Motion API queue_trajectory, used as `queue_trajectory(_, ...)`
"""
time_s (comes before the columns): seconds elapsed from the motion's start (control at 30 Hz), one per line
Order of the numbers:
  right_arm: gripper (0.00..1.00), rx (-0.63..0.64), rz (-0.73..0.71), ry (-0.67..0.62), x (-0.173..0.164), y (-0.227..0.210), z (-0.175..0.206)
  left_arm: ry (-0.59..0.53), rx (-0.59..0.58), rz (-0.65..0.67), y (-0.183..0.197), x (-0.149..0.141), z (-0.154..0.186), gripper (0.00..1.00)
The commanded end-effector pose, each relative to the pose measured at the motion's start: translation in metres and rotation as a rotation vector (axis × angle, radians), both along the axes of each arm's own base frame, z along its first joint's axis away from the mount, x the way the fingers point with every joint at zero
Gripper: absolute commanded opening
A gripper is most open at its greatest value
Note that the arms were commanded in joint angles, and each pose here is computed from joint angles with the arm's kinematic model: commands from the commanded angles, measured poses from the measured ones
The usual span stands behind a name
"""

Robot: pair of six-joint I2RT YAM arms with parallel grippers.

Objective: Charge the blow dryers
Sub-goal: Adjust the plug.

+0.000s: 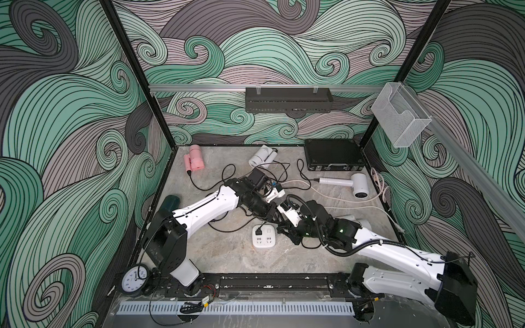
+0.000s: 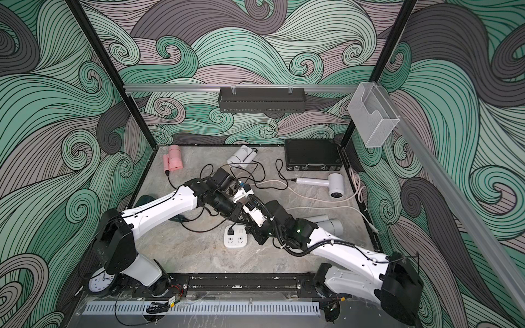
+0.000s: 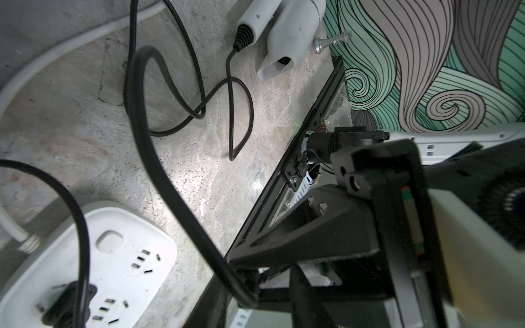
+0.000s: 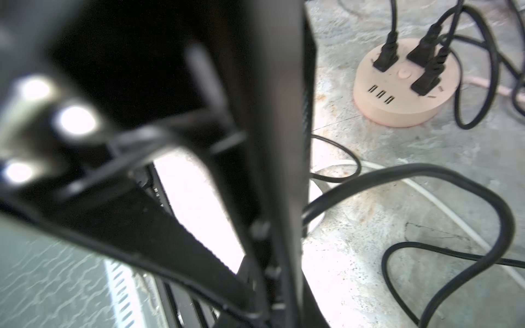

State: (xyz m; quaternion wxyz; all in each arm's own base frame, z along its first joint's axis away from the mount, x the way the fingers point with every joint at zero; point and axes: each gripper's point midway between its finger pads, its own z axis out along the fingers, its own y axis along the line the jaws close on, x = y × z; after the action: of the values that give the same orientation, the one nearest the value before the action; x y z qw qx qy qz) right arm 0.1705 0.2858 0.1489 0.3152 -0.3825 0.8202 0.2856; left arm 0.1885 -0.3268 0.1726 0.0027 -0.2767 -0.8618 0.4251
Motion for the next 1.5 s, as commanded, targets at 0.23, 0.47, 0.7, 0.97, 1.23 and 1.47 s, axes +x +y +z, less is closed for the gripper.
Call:
queue_trajectory(0.23, 0.30, -0.074, -0.170, -0.103, 0.025, -0.006, 0.004, 0.054, -0.031, 0.058, -0.012, 0.005, 0.014, 0.00)
queue_trajectory(0.47, 0.43, 0.104, -0.339, -0.019, 0.018, -0.027, 0.039, -0.084, 0.023, 0.089, -0.004, 0.011, 0.007, 0.00)
queue_trajectory(0.7, 0.42, 0.084, -0.478, 0.067, 0.015, -0.051, 0.045, -0.195, 0.107, 0.116, -0.001, 0.018, -0.001, 0.00)
queue_trajectory(0.97, 0.41, 0.026, -0.490, 0.025, 0.009, -0.026, 0.036, -0.250, 0.158, 0.275, 0.002, 0.035, -0.005, 0.00)
queue_trajectory(1.23, 0.43, -0.042, -0.502, -0.038, 0.018, -0.014, 0.023, -0.226, 0.122, 0.295, -0.002, 0.034, 0.001, 0.00)
queue_trajectory(1.47, 0.40, -0.040, -0.537, -0.074, 0.029, -0.008, 0.019, -0.214, 0.102, 0.288, -0.004, 0.030, 0.006, 0.00)
